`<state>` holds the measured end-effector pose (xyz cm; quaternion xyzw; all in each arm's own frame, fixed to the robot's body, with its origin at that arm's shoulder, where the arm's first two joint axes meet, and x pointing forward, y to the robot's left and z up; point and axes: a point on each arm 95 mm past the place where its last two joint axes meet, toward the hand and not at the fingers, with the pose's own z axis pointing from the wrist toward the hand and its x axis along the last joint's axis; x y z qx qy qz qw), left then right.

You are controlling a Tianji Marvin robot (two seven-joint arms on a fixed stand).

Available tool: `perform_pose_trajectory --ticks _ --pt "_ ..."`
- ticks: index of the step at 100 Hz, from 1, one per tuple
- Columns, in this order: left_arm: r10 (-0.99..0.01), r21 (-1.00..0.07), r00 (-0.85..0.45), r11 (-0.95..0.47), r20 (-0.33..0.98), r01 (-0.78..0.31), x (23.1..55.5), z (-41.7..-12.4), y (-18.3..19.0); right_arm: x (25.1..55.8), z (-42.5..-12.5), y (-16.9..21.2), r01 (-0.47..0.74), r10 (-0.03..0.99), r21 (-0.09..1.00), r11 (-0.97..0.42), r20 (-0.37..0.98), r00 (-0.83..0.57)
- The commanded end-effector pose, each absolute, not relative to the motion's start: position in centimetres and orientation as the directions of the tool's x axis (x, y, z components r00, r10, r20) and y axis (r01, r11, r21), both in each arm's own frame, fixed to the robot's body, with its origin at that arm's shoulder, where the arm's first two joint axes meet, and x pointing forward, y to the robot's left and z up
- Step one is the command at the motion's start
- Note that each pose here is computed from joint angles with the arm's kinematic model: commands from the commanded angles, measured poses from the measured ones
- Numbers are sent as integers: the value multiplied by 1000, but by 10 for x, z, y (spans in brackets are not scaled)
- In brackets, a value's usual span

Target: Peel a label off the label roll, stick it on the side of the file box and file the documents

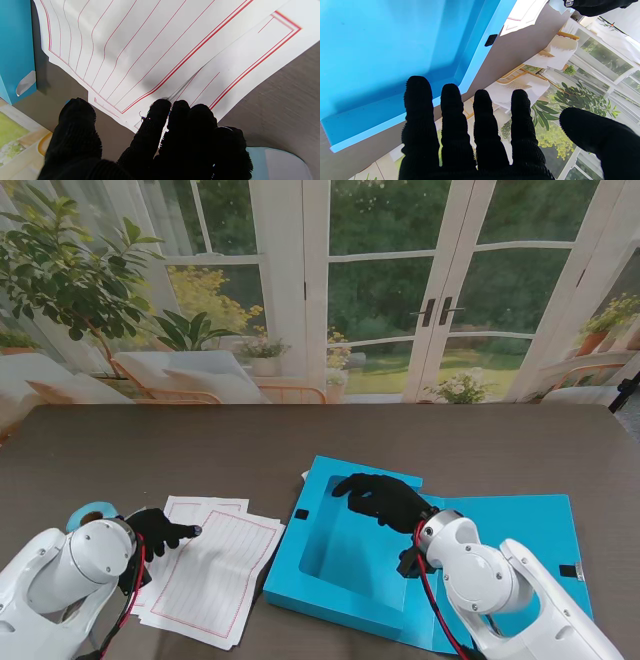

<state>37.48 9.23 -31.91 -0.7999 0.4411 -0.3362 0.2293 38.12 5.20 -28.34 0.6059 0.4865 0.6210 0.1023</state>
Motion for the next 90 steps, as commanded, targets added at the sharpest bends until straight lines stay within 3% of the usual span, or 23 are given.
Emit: perform_pose_trajectory --ticks 1,90 --pt "-850 -643 392 -524 352 -558 377 -319 91 377 -285 53 482 714 720 -500 657 -242" --pt "-845 -592 380 -535 378 -603 378 -320 79 371 -289 50 498 688 676 -544 699 -197"
